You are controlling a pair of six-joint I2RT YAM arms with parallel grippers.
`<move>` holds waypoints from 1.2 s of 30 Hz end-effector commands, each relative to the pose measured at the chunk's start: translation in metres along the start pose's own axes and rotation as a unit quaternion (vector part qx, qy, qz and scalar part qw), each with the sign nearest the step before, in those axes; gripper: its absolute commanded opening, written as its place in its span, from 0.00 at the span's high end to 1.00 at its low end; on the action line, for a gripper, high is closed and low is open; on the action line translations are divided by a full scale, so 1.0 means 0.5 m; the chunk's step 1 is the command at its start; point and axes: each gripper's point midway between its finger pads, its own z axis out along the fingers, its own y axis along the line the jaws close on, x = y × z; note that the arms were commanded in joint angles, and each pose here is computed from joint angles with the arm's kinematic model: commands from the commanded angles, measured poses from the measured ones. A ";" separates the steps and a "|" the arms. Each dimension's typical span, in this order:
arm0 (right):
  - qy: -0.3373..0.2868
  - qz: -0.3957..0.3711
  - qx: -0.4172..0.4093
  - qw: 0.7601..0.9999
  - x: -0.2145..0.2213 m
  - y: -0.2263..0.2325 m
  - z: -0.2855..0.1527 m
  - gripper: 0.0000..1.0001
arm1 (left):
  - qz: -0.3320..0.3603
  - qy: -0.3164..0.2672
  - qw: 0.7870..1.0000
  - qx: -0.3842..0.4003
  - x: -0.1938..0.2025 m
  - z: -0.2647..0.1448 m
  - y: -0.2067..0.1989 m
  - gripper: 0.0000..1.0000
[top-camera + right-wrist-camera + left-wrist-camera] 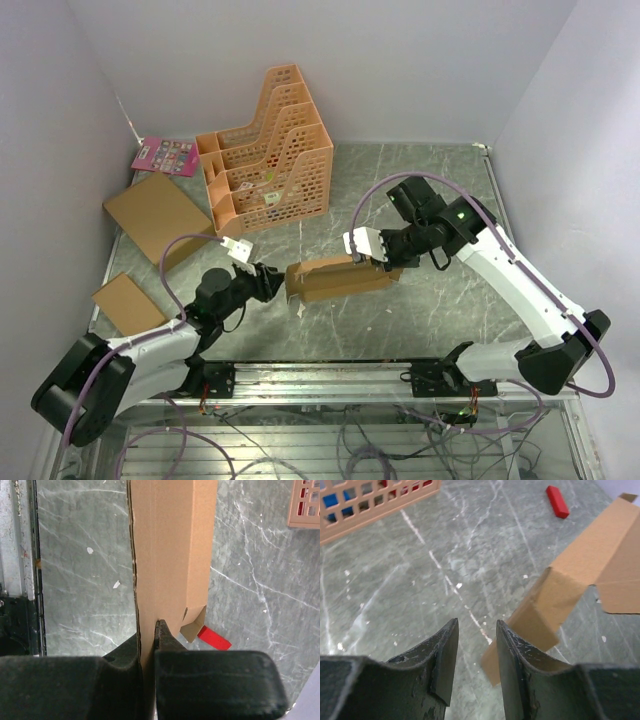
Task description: Fold the paper box
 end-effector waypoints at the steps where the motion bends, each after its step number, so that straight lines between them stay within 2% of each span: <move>1: 0.007 0.010 -0.029 1.000 0.013 0.023 0.010 1.00 | 0.044 -0.066 0.995 0.064 -0.069 0.009 -0.057 0.53; 12: 0.004 0.008 -0.024 1.000 0.007 0.020 0.002 1.00 | 0.063 -0.053 0.991 0.105 -0.049 0.006 -0.097 0.53; 27: -0.001 0.011 -0.027 1.000 0.004 0.021 0.005 1.00 | 0.087 -0.038 0.989 0.109 -0.026 0.008 -0.115 0.46; 36: -0.005 0.010 -0.031 0.999 0.002 0.026 0.003 1.00 | 0.112 -0.056 0.987 0.097 -0.023 0.018 -0.115 0.45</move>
